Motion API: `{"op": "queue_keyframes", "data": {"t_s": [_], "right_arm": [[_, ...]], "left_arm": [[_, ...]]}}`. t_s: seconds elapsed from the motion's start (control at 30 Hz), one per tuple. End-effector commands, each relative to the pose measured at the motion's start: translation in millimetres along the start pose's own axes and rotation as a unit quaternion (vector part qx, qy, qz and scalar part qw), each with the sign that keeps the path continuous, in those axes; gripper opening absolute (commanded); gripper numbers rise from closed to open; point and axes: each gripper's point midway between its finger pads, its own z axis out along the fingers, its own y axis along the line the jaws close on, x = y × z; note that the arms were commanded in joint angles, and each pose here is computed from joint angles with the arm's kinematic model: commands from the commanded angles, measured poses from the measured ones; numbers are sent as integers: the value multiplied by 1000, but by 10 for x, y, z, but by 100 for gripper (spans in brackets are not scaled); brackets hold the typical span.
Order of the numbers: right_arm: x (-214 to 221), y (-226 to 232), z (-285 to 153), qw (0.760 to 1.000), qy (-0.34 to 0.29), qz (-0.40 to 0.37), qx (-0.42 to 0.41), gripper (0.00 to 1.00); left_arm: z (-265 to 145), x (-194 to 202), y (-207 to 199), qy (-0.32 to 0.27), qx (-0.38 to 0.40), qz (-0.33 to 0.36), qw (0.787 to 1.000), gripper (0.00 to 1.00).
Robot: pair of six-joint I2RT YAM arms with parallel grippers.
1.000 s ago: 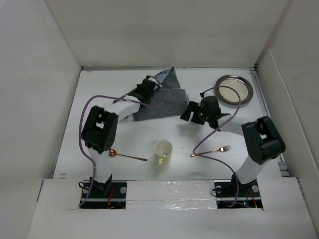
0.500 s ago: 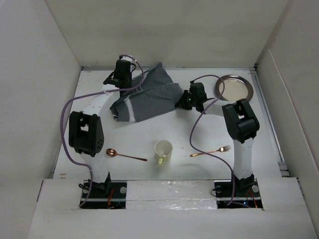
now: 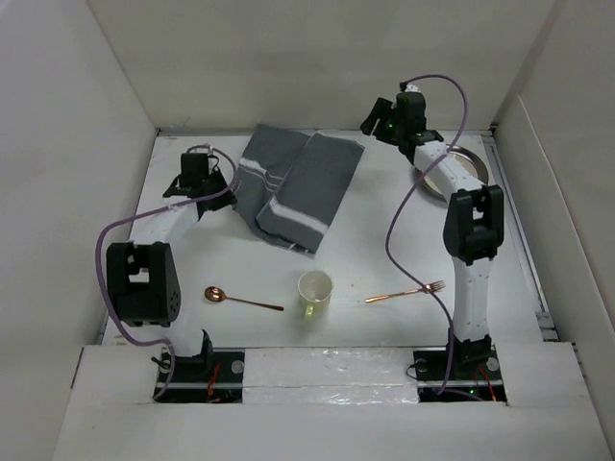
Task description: Set the dinner table for one person
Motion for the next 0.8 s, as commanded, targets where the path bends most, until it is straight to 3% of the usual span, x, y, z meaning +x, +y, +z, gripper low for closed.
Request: {"op": "queue_keyframes", "data": {"t_s": [0.0, 0.07, 0.1, 0.17, 0.2, 0.23, 0.43, 0.47, 0.57, 0.6, 0.63, 0.7, 0.77], "right_arm": [[-149, 148, -399, 998, 4, -55, 6, 69], [168, 162, -529, 996, 26, -82, 8, 70], [340, 298, -610, 995, 34, -98, 1, 65], [400, 604, -896, 992, 24, -116, -46, 35], [797, 676, -982, 987, 65, -121, -84, 11], [956, 1007, -1134, 981, 69, -132, -124, 1], [1871, 1799, -1449, 953, 126, -197, -193, 1], [2178, 1877, -1485, 944, 160, -217, -192, 4], [2407, 2137, -1548, 933, 172, -248, -193, 22], [2533, 2155, -1515, 931, 180, -252, -192, 35], [2594, 2197, -1512, 931, 181, -252, -193, 41], [2882, 2250, -1467, 923, 201, -268, -188, 50], [2909, 2286, -1479, 919, 210, -276, -185, 50]], "left_arm": [[-374, -224, -310, -66, 112, -97, 987, 0], [-495, -140, -245, -76, 127, -132, 980, 0], [-519, -136, -240, -80, 127, -143, 978, 0], [-540, 56, -164, -75, 120, -160, 977, 0], [-561, 49, -178, -88, 129, -181, 971, 0], [-643, 42, -182, -104, 134, -189, 967, 0], [-775, 281, 86, -160, 106, -251, 949, 0], [-740, 433, 169, -154, 95, -259, 949, 0], [-790, 573, 333, -180, 76, -281, 940, 0], [-806, 584, 353, -187, 75, -283, 938, 0], [-856, 574, 364, -199, 77, -281, 936, 0], [-862, 639, 422, -204, 69, -277, 936, 0], [-852, 666, 425, -202, 69, -276, 937, 0]]}}
